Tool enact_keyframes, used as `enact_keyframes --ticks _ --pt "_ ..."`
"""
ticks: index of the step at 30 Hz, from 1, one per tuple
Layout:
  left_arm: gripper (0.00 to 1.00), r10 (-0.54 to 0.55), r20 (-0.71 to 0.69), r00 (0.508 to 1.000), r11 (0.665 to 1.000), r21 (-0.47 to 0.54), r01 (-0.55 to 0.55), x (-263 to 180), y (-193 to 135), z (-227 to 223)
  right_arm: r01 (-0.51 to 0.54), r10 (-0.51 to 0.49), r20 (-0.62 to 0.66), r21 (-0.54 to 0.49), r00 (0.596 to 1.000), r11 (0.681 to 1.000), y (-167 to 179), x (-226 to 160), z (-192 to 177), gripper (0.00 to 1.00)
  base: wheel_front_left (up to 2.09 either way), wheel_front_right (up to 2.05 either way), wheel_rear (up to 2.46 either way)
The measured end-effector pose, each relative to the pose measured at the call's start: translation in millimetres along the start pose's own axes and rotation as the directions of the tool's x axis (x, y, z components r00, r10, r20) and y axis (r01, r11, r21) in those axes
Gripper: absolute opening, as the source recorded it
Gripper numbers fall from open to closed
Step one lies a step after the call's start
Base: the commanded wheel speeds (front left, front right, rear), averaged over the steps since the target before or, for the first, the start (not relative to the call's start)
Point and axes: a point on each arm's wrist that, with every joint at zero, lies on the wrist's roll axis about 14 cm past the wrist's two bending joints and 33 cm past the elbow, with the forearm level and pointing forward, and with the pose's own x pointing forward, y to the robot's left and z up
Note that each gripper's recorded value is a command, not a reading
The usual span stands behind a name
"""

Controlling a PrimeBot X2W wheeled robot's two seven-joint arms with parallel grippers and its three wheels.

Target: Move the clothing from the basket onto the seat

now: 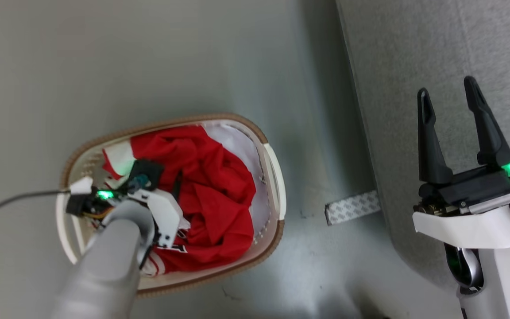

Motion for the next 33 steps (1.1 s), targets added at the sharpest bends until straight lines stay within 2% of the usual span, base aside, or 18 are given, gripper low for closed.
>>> enact_keyframes --ticks 4,8,9,10,16,21,26,33 --pt "1.00 -0.009 -0.050 0.999 0.997 0.078 0.013 27.0 3.1 -16.4 -0.003 0.004 -0.040 0.003 0.999 1.000 -1.2 3.7 -22.4 1.00 0.00 0.00 0.00" --pt "1.00 -0.044 -0.087 0.995 0.992 0.117 0.054 45.2 -8.8 -33.3 0.010 -0.010 -0.091 -0.002 0.996 1.000 -7.2 0.4 -43.5 1.00 0.00 0.00 0.00" --pt "0.18 -0.048 -0.084 0.995 0.992 0.116 0.057 48.3 -11.1 -34.3 0.017 -0.017 -0.102 -0.005 0.995 1.000 -9.7 -1.4 -47.2 1.00 0.00 0.00 0.00" --pt "0.00 -0.053 -0.082 0.995 0.991 0.119 0.063 50.9 -13.2 -34.3 0.021 -0.022 -0.109 -0.008 0.994 1.000 -11.4 -2.8 -49.4 1.00 0.00 0.00 0.00" --pt "0.00 -0.071 -0.017 0.997 0.995 0.074 0.072 45.4 -23.8 -15.2 0.037 -0.037 -0.110 -0.005 0.993 0.999 -15.2 -5.6 -46.7 1.00 0.00 0.00 0.00" --pt "0.00 -0.077 0.072 0.994 0.997 0.035 0.074 18.9 -29.4 15.0 0.028 -0.028 -0.085 0.007 0.996 1.000 -8.0 -8.7 -30.9 1.00 0.00 0.00 0.00" --pt "0.00 -0.056 0.176 0.983 0.998 -0.019 0.060 -24.8 -33.8 45.0 0.014 -0.013 -0.051 0.024 0.999 1.000 3.0 -19.6 -7.0 1.00 0.00 0.00 0.00" --pt "0.00 0.001 0.343 0.939 0.994 -0.101 0.036 -101.3 -41.1 88.1 -0.016 0.016 -0.008 0.050 1.000 0.999 23.1 -52.9 27.0 1.00 0.00 0.00 0.00"
